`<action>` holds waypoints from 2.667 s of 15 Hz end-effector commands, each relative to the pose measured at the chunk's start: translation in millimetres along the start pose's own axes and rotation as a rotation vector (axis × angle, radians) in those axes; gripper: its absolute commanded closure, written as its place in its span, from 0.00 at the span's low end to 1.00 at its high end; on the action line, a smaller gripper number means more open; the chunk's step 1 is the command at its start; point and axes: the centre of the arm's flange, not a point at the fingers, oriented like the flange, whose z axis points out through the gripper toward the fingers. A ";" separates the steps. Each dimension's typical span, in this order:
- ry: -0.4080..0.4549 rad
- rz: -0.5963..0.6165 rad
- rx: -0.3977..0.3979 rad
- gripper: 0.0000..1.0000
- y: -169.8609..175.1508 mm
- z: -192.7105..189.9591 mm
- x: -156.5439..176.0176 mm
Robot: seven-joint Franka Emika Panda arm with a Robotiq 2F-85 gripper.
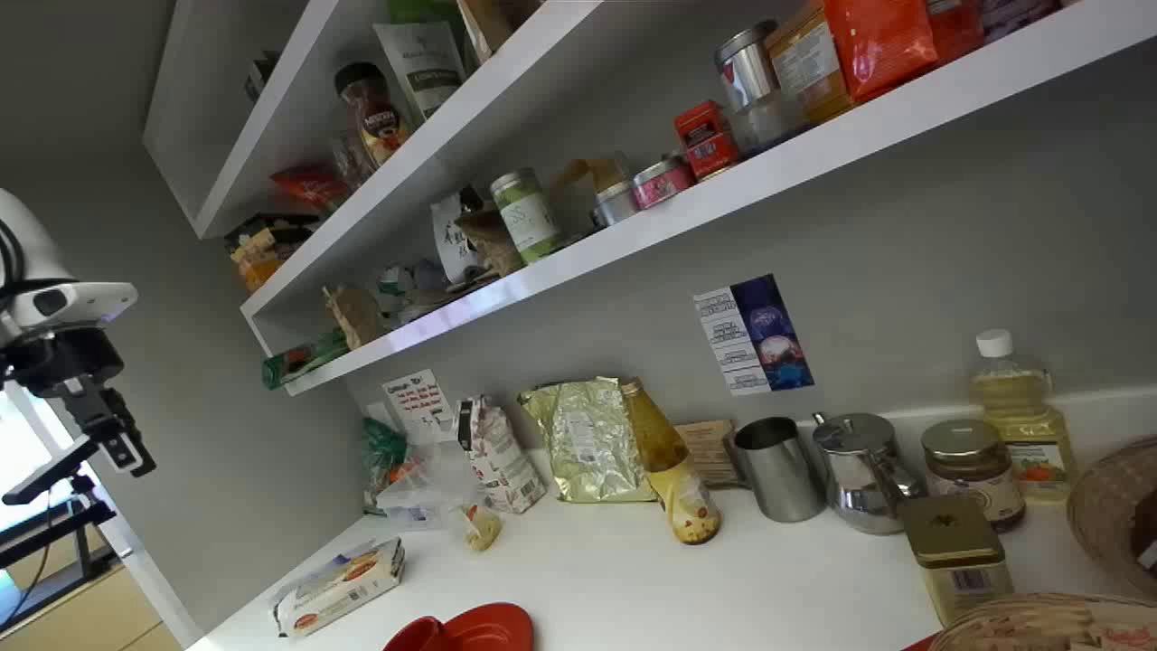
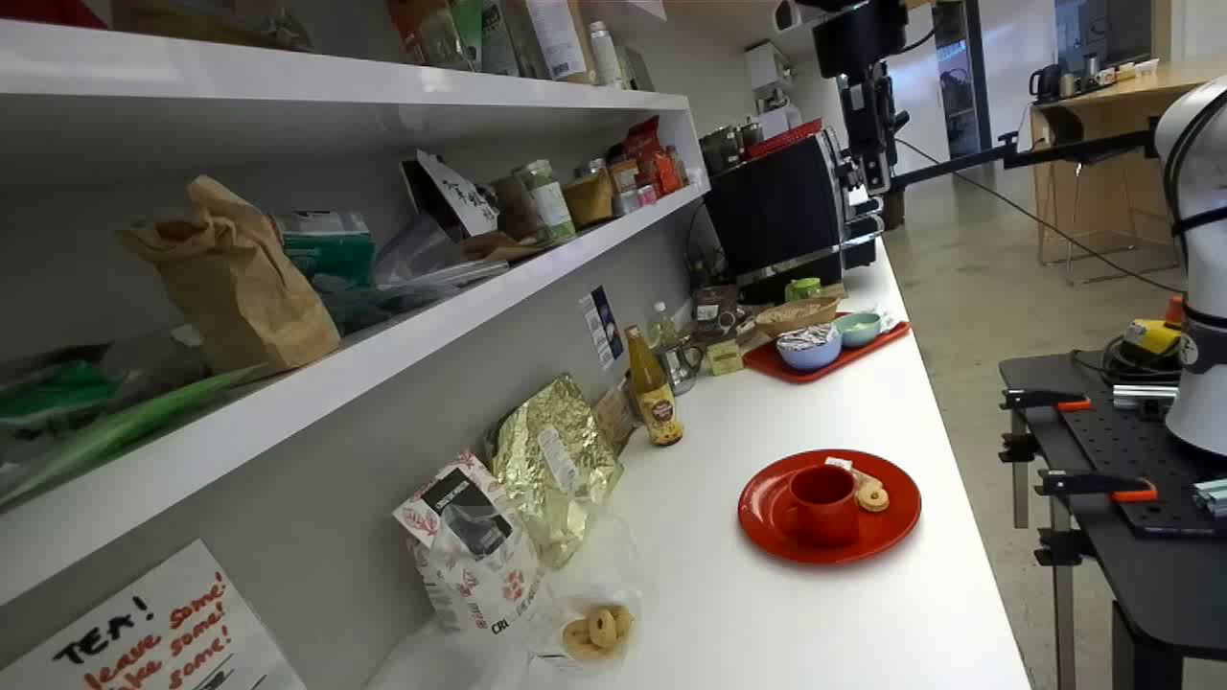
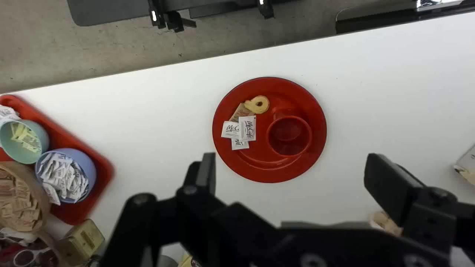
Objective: Move the cup off of the plate
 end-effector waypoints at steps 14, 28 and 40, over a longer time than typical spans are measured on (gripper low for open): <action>0.047 0.196 0.131 0.00 26.3 25.4 48.4; -0.144 0.376 0.145 0.00 -13.3 174.2 69.4; -0.361 0.397 0.053 0.00 -63.9 284.6 83.5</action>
